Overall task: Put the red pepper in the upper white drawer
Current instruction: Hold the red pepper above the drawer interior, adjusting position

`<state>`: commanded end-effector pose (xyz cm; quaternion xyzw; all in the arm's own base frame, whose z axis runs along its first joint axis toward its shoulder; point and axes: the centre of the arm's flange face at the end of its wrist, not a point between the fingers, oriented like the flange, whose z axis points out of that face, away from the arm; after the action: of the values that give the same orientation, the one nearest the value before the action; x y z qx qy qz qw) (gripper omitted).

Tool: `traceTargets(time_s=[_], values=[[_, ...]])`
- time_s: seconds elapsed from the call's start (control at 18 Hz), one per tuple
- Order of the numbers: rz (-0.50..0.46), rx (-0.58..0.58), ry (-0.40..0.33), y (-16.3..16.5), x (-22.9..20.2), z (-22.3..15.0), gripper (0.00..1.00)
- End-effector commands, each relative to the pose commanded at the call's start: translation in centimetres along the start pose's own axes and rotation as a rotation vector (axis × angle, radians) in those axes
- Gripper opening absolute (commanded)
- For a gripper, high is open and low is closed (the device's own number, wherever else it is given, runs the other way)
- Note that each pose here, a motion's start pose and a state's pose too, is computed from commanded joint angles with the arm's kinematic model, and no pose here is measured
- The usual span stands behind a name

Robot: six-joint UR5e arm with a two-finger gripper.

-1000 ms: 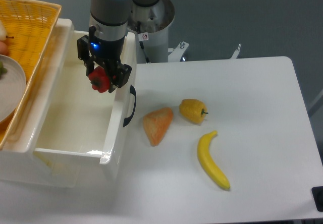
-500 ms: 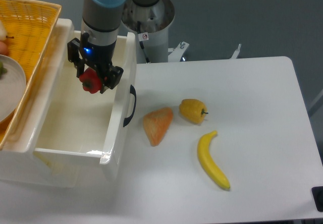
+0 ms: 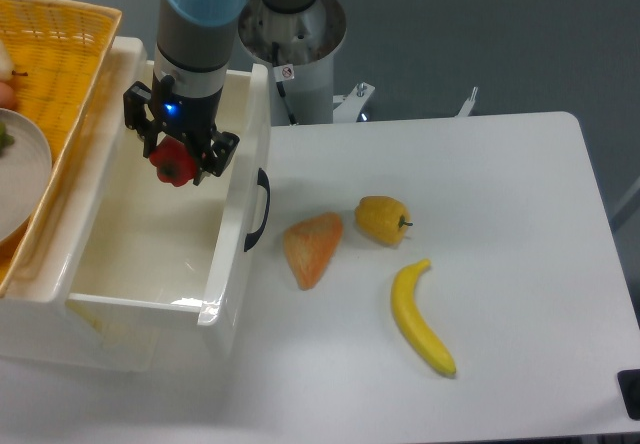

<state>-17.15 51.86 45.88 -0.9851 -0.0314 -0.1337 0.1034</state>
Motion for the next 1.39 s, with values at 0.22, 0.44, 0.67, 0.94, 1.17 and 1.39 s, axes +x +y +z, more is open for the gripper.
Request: traceTargets(time_s=[0.22, 0.44, 0.67, 0.94, 1.17, 1.39], values=[[-0.014, -0.013, 0.012, 0.1, 0.0, 0.9, 0.54], [-0.017, -0.012, 0.022, 0.0, -0.1, 1.1, 0.54], [-0.006, -0.022, 0.028, -0.3, 0.3, 1.8, 0.54], [-0.006, -0.028, 0.032, -0.4, 0.2, 2.2, 0.56], [-0.006, -0.030, 0.033, -0.4, 0.2, 2.2, 0.56], [-0.009, -0.036, 0.037, -0.5, 0.0, 2.6, 0.57]])
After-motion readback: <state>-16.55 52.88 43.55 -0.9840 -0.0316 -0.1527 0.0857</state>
